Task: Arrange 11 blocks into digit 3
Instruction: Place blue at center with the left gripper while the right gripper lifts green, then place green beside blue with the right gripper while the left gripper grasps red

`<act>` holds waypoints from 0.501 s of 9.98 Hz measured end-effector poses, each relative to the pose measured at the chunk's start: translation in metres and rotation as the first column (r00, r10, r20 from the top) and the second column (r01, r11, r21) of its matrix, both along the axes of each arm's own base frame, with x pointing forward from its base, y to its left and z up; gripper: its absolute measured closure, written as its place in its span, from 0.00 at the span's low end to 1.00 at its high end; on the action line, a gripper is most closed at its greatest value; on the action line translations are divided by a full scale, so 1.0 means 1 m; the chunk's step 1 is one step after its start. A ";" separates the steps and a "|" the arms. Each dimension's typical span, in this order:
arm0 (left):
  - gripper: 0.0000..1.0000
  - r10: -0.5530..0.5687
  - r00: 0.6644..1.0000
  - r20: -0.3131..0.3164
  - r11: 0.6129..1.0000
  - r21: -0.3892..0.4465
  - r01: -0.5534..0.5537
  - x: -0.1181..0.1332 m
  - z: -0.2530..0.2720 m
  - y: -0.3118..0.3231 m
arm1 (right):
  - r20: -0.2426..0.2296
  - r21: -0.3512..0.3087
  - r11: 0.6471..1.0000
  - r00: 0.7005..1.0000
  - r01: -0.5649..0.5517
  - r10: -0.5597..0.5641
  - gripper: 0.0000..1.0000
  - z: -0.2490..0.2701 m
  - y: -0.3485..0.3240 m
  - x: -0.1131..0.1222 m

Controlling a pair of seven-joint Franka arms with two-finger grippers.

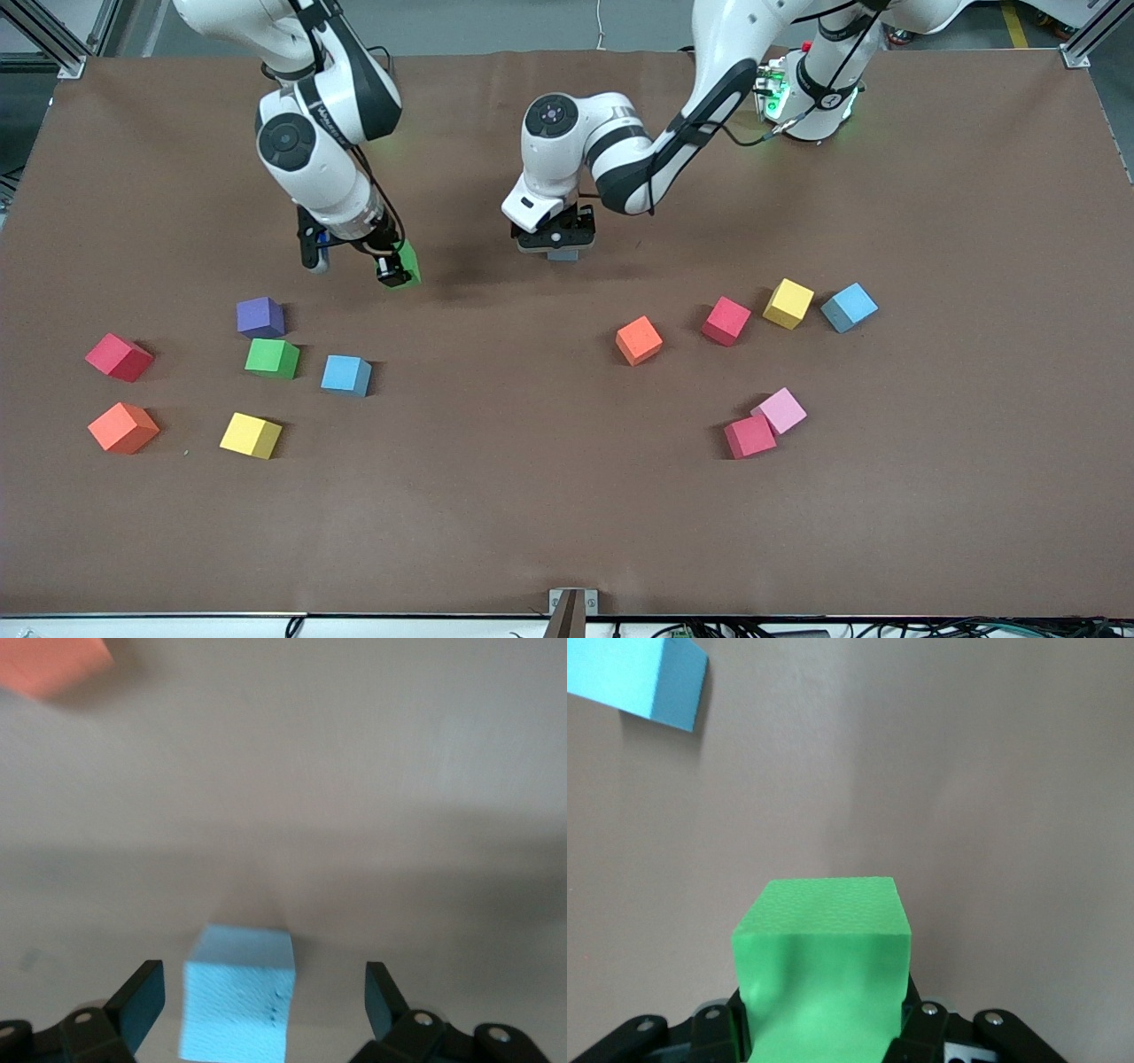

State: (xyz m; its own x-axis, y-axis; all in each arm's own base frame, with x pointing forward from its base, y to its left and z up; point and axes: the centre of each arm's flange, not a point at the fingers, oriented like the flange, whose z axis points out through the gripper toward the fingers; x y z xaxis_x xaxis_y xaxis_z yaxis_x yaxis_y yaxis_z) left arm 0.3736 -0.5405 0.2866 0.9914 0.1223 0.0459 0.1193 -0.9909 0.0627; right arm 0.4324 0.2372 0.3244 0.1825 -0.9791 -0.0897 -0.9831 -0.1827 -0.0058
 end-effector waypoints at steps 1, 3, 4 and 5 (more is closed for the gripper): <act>0.00 0.063 0.998 0.033 0.998 0.002 -0.063 0.033 0.030 0.027 | 0.007 0.008 0.999 0.999 0.051 -0.051 0.41 0.003 0.015 -0.005; 0.00 0.160 0.986 0.053 0.986 0.028 -0.161 0.096 0.051 0.092 | 0.034 0.039 0.991 0.991 0.131 -0.133 0.41 0.008 0.053 -0.022; 0.00 0.176 0.983 0.048 0.983 0.042 -0.178 0.123 0.048 0.126 | 0.035 0.048 0.987 0.987 0.154 -0.156 0.41 0.005 0.073 -0.034; 0.00 0.181 0.983 0.043 0.982 0.055 -0.183 0.150 0.043 0.163 | 0.023 0.043 0.984 0.984 0.174 -0.175 0.41 -0.004 0.093 -0.045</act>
